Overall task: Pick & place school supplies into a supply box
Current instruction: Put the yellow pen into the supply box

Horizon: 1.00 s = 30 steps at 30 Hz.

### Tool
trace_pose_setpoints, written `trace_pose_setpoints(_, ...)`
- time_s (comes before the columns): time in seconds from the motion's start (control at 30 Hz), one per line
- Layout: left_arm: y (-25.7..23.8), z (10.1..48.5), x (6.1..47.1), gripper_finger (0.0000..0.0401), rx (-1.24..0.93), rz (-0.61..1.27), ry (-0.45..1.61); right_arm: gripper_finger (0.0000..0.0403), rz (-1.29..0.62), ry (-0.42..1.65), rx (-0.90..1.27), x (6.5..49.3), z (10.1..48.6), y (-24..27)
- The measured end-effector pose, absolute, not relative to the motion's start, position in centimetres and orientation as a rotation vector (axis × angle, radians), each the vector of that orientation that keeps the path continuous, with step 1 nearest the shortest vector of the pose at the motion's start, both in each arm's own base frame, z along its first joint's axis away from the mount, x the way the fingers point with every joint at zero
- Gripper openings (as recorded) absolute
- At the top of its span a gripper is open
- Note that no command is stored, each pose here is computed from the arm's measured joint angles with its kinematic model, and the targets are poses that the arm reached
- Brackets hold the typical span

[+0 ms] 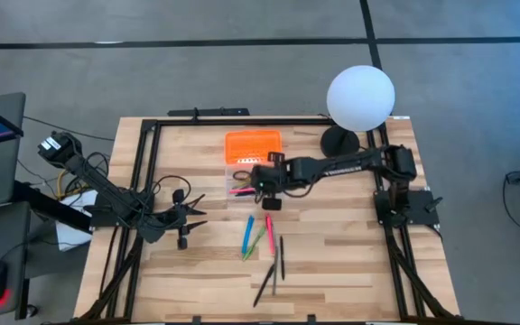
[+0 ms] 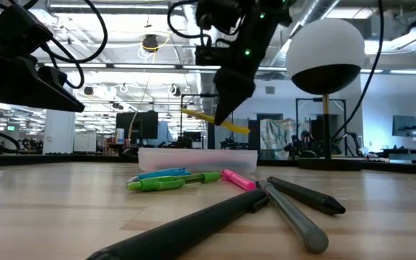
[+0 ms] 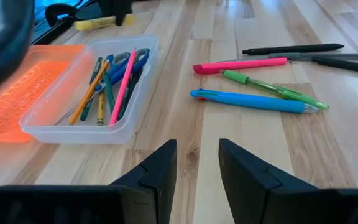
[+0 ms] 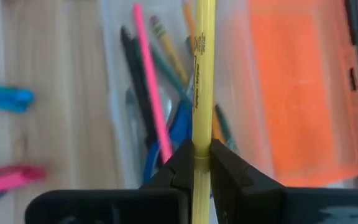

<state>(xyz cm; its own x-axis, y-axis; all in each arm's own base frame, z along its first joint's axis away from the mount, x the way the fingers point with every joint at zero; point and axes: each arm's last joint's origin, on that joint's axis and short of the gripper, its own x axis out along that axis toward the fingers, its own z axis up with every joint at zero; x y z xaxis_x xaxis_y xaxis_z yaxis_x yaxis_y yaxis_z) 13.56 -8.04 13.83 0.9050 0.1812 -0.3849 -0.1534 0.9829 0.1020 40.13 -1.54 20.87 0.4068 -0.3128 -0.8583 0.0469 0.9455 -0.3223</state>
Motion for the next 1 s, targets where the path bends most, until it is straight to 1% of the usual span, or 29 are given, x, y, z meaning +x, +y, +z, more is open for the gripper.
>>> trace_pose_setpoints(0.23, -8.0, 13.9, 13.6, 0.0114, 0.076, 0.198, 0.395, 0.0024, -0.211, 1.063, -0.240, 40.7, 21.2, -4.2)
trace_pose_setpoints(0.4, -8.0, 13.9, 13.6, 0.0114, 0.072, 0.201, 0.394, 0.0020, -0.213, 1.041, -0.229, 41.0, 20.9, -5.4)
trace_pose_setpoints(0.57, -8.0, 13.9, 13.6, 0.0114, 0.067, 0.202, 0.392, 0.0025, -0.170, 1.041, -0.184, 41.5, 19.9, -6.2)
trace_pose_setpoints(0.63, -8.0, 13.9, 13.6, 0.0114, 0.060, 0.203, 0.390, 0.0029, -0.172, 1.111, -0.177, 41.0, 18.9, -6.2)
trace_pose_setpoints(0.73, -8.0, 13.9, 13.6, 0.0114, 0.056, 0.203, 0.388, 0.0031, -0.182, 1.068, -0.179, 41.3, 19.5, -6.2)
trace_pose_setpoints(0.87, -8.0, 13.9, 13.6, 0.0114, 0.056, 0.206, 0.385, 0.0031, -0.179, 1.082, -0.178, 41.2, 19.3, -6.2)
trace_pose_setpoints(1.0, -8.0, 13.9, 13.6, 0.0114, 0.056, 0.207, 0.384, 0.0040, -0.185, 1.075, -0.176, 41.2, 19.4, -6.4)
